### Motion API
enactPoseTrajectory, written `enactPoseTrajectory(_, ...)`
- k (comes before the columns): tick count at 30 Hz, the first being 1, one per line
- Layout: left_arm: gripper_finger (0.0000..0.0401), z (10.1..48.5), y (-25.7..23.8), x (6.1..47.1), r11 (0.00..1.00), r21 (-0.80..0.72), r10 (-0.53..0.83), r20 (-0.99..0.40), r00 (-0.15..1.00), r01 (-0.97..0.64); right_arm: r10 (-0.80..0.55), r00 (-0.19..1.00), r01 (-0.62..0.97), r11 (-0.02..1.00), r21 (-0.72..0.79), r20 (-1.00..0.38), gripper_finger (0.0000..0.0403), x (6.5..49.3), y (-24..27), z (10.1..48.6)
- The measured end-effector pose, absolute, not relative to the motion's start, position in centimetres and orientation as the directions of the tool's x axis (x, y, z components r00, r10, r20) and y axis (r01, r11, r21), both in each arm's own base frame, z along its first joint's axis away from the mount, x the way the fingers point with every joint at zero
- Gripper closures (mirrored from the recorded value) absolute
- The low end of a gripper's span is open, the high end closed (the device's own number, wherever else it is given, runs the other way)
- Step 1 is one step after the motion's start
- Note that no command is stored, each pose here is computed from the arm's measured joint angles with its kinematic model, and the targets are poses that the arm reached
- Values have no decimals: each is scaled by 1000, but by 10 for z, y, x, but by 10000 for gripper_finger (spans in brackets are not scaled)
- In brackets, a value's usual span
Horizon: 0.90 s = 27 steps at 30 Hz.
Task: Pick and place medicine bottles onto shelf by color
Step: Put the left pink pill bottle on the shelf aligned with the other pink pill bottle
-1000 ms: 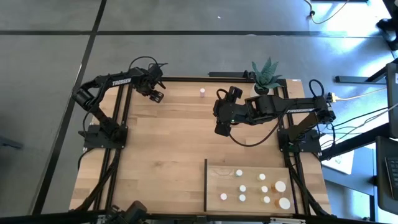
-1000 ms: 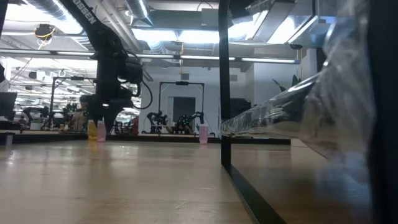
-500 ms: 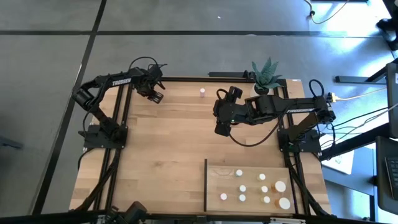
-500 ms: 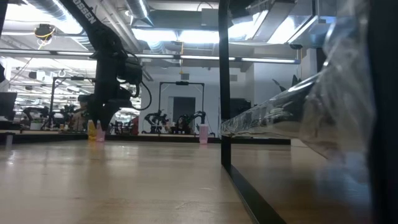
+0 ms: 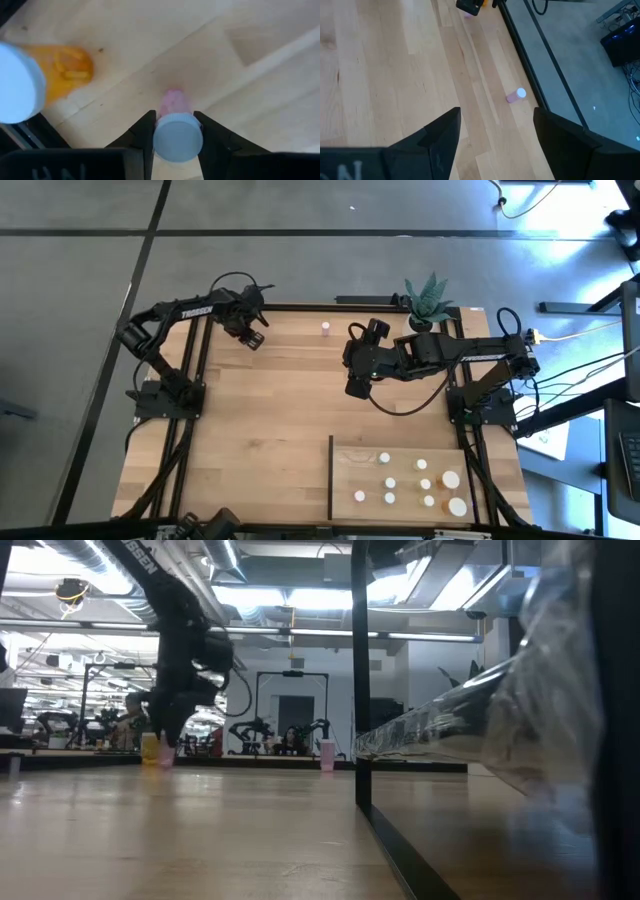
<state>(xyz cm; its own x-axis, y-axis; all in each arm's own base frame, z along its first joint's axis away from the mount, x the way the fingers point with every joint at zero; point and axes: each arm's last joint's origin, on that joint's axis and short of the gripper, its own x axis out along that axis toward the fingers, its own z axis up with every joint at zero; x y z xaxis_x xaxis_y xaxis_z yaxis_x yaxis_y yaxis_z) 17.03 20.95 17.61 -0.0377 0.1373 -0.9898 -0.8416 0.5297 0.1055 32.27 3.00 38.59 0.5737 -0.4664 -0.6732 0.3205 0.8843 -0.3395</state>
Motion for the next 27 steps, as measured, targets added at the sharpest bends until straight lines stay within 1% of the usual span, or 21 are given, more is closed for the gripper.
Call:
enactPoseTrajectory(3,298,184,204,183,571,105,149,-989,-23,-814,-466,574,320,884,-340,-673,151,323,30,386)
enactPoseTrajectory(8,298,202,190,215,707,103,194,-980,51,-700,-466,574,320,884,-340,-673,151,323,30,386)
enactPoseTrajectory(13,299,224,164,247,794,126,230,-968,102,-595,-466,574,320,884,-340,-673,151,323,30,386)
enactPoseTrajectory(16,299,235,144,264,836,149,253,-958,131,-528,-466,574,321,884,-339,-673,151,323,30,386)
enactPoseTrajectory(20,299,250,116,284,883,146,256,-946,198,-445,-466,574,320,884,-340,-673,151,323,30,386)
enactPoseTrajectory(27,299,272,77,306,928,133,246,-920,304,-348,-466,574,321,884,-339,-673,151,323,30,386)
